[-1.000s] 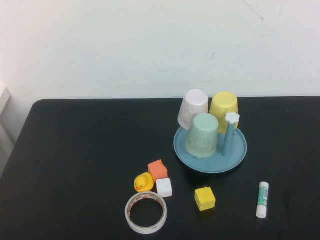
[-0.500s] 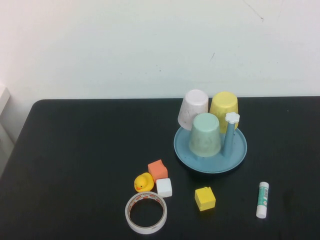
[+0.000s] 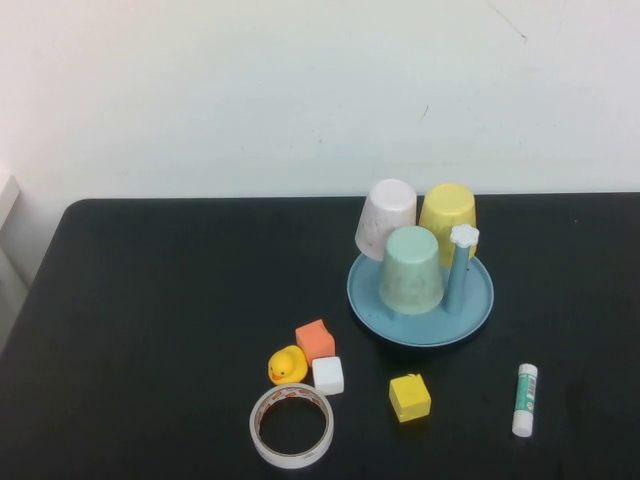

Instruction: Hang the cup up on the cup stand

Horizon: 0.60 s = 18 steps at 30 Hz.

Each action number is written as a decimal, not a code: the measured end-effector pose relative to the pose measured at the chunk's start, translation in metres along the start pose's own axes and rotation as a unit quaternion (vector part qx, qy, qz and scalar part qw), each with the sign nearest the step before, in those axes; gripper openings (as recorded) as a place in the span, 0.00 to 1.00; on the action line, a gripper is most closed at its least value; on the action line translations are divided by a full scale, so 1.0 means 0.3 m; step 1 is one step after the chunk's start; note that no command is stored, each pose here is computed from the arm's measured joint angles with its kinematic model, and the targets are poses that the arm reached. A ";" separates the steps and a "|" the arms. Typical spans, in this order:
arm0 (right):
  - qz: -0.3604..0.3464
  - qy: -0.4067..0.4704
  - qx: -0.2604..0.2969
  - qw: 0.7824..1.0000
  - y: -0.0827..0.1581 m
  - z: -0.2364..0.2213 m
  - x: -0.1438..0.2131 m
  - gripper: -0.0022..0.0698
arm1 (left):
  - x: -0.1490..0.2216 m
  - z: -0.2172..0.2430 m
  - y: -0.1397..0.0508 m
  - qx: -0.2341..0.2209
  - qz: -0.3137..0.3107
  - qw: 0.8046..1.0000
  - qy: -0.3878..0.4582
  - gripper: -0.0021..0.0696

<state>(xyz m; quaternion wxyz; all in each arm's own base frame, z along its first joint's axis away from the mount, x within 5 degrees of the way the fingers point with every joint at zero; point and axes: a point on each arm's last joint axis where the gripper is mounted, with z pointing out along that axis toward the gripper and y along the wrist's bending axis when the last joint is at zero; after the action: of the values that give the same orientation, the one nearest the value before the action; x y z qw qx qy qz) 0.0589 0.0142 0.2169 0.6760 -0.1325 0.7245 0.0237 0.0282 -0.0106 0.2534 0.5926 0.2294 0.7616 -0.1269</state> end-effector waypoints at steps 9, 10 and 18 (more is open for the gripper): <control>0.024 0.086 0.129 0.988 -0.040 -0.029 0.091 0.03 | 0.000 0.000 0.000 0.000 0.000 1.000 -0.001 0.03; 0.025 0.091 0.130 0.987 -0.039 -0.028 0.102 0.03 | 0.000 0.000 0.000 0.000 0.000 1.000 -0.001 0.03; 0.061 0.106 0.090 0.988 -0.020 -0.017 0.152 0.03 | 0.000 0.000 0.000 0.000 0.000 1.000 -0.001 0.03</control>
<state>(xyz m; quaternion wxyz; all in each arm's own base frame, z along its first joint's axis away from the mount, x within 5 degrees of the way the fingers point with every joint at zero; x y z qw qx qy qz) 0.0530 0.0002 0.1733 0.6016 -0.0285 0.7981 -0.0147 0.0282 -0.0106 0.2536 0.5932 0.2294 0.7612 -0.1271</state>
